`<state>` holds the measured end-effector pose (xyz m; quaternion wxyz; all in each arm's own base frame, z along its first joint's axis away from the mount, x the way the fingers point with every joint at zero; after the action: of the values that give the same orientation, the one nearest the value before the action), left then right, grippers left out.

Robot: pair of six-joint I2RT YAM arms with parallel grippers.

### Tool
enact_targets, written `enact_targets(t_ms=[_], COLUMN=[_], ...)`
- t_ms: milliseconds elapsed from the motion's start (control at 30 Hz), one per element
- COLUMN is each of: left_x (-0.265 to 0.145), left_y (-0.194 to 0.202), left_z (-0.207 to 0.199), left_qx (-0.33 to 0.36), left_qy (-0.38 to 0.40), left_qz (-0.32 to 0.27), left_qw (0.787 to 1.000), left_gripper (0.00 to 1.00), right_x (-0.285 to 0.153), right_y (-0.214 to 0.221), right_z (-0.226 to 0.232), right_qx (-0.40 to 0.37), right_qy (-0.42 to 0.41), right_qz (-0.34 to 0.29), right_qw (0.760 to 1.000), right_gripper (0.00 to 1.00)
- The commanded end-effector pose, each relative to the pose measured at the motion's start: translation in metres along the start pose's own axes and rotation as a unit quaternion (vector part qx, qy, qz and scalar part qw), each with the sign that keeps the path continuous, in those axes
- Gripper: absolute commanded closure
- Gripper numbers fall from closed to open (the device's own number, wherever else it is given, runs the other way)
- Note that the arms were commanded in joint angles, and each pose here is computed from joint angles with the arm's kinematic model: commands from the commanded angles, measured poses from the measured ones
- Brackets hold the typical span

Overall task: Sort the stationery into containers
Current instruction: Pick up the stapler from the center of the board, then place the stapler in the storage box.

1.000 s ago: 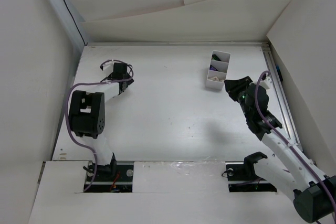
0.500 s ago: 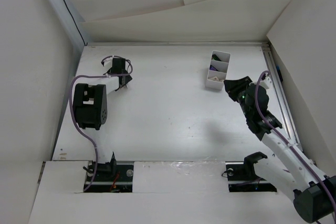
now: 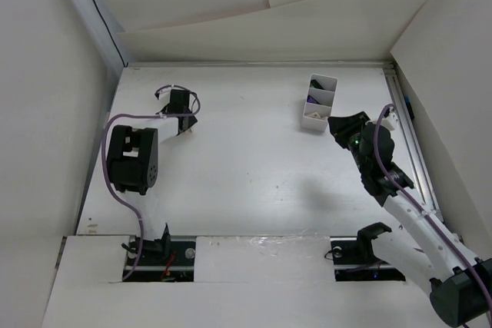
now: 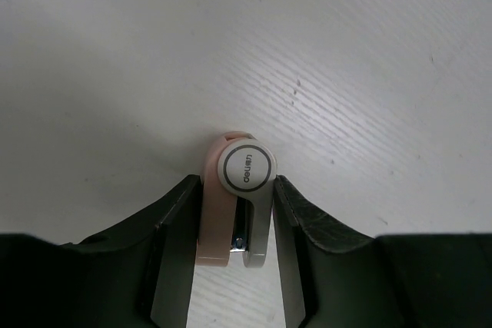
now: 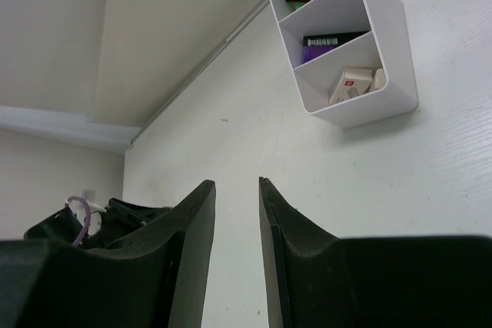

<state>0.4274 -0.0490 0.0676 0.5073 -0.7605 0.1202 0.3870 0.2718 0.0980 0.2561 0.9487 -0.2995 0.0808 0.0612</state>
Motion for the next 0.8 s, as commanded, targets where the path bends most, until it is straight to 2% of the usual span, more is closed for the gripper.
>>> enact_targets(t_ms=[0,133,267,300,467,600,633,667,767], left_x=[-0.024,-0.065,-0.113,-0.133,-0.187,-0.206,-0.192,-0.205,-0.204], left_y=[0.007,0.0,0.007,0.017,0.034,0.049,0.059,0.054,0.062], left_z=[-0.001,-0.043,-0.107,-0.134,-0.212,-0.268,-0.278,-0.298,-0.332], left_qx=[0.009,0.034,0.071,0.086,0.098,0.112,0.12,0.117,0.118], left_qy=[0.022,0.078,0.163,0.209,0.339,0.4,0.398,0.429,0.456], left_qz=[0.009,-0.028,-0.048,-0.044,-0.063,-0.052,-0.04,-0.042,-0.032], left_qw=[1.0,0.996,0.983,0.973,0.933,0.908,0.909,0.895,0.882], left_gripper=[1.0,1.0,1.0,1.0,1.0,1.0,1.0,1.0,1.0], right_x=[-0.005,-0.004,-0.008,-0.008,-0.014,-0.022,-0.025,-0.024,-0.026], right_y=[-0.019,-0.016,-0.024,-0.021,-0.028,-0.034,-0.035,-0.036,-0.038], right_z=[0.027,0.023,0.025,0.022,0.015,0.017,0.015,0.015,0.016], right_qx=[0.01,0.009,0.013,0.011,0.016,0.027,0.029,0.034,0.036], right_qy=[-0.042,-0.038,-0.039,-0.036,-0.028,-0.039,-0.038,-0.036,-0.039], right_qz=[-0.031,-0.029,-0.047,-0.045,-0.073,-0.087,-0.093,-0.097,-0.099], right_qw=[0.999,0.999,0.998,0.998,0.997,0.995,0.995,0.994,0.994], right_gripper=[0.65,0.65,0.65,0.65,0.65,0.65,0.65,0.65,0.65])
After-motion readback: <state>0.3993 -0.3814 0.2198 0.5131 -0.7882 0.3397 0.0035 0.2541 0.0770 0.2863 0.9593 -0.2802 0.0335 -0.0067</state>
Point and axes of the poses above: each gripper's point midway between its finger pads, its own x axis out along the fingers, its own z axis along the line the jaws close on, y = z × x, the point moved 5 cm from there along -x, back along the fingers, and after that the axes turned 5 degrees about x, right-handed, at the moved point
